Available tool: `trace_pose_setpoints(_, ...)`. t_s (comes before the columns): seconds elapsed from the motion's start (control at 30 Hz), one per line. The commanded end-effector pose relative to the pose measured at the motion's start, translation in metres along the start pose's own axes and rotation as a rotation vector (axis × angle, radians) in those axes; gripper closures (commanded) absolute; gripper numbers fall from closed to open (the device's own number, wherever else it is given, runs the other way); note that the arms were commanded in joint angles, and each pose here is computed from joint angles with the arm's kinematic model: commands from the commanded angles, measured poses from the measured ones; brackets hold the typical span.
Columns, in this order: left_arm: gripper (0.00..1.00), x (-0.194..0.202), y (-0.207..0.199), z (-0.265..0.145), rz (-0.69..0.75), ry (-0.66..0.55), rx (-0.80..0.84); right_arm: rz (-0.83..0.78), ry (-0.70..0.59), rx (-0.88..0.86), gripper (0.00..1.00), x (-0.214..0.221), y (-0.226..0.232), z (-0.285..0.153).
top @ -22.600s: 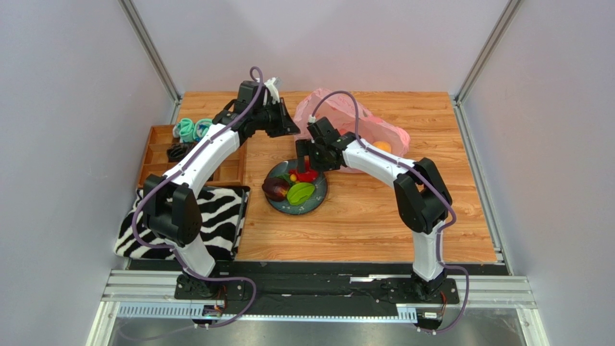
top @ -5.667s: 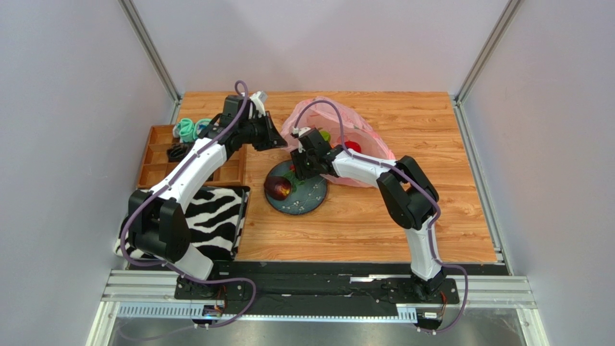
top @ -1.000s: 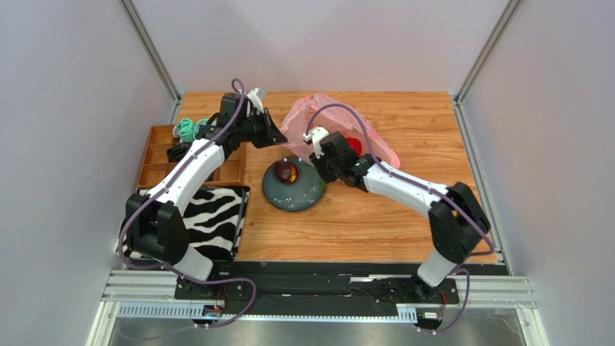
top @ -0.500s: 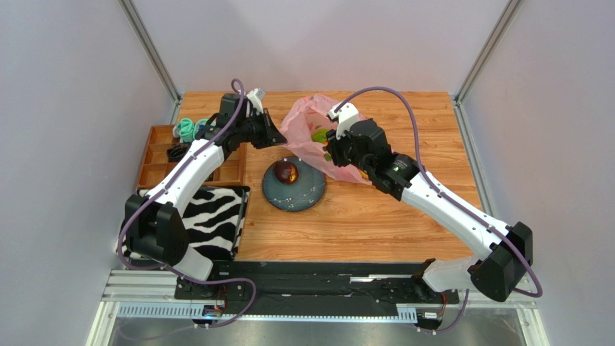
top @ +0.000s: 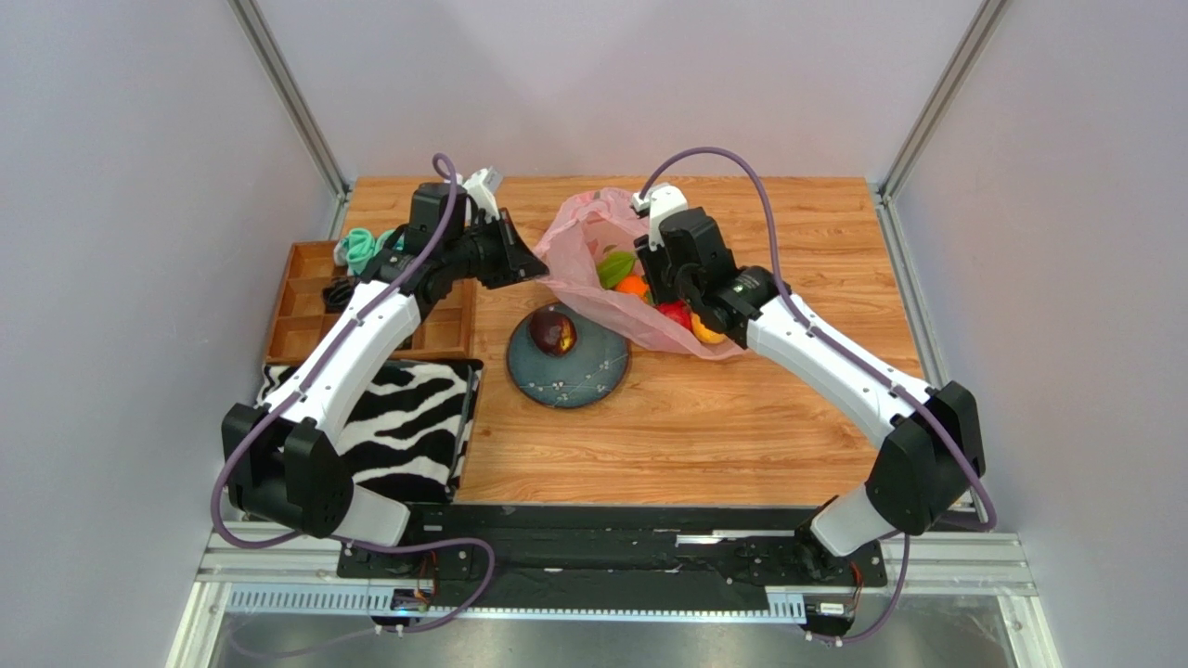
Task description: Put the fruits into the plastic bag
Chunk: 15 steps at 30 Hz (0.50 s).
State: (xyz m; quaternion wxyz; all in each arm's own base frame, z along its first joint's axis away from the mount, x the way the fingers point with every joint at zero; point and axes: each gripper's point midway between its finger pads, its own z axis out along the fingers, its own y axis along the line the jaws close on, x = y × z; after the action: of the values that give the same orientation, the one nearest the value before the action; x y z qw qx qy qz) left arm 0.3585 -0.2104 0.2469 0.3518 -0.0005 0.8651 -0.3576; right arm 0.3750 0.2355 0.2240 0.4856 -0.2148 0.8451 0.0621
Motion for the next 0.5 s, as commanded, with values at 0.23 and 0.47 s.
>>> trace_pose_setpoints(0.23,1.0,-0.007,-0.007,-0.01,0.027,-0.04,0.021,-0.061,0.06,0.1,0.99,-0.006,-0.022,0.047)
trace_pose_setpoints(0.47,1.0,-0.008,-0.007,-0.008,0.027,-0.038,0.022,-0.035,0.13,0.085,0.81,0.009,-0.013,0.068)
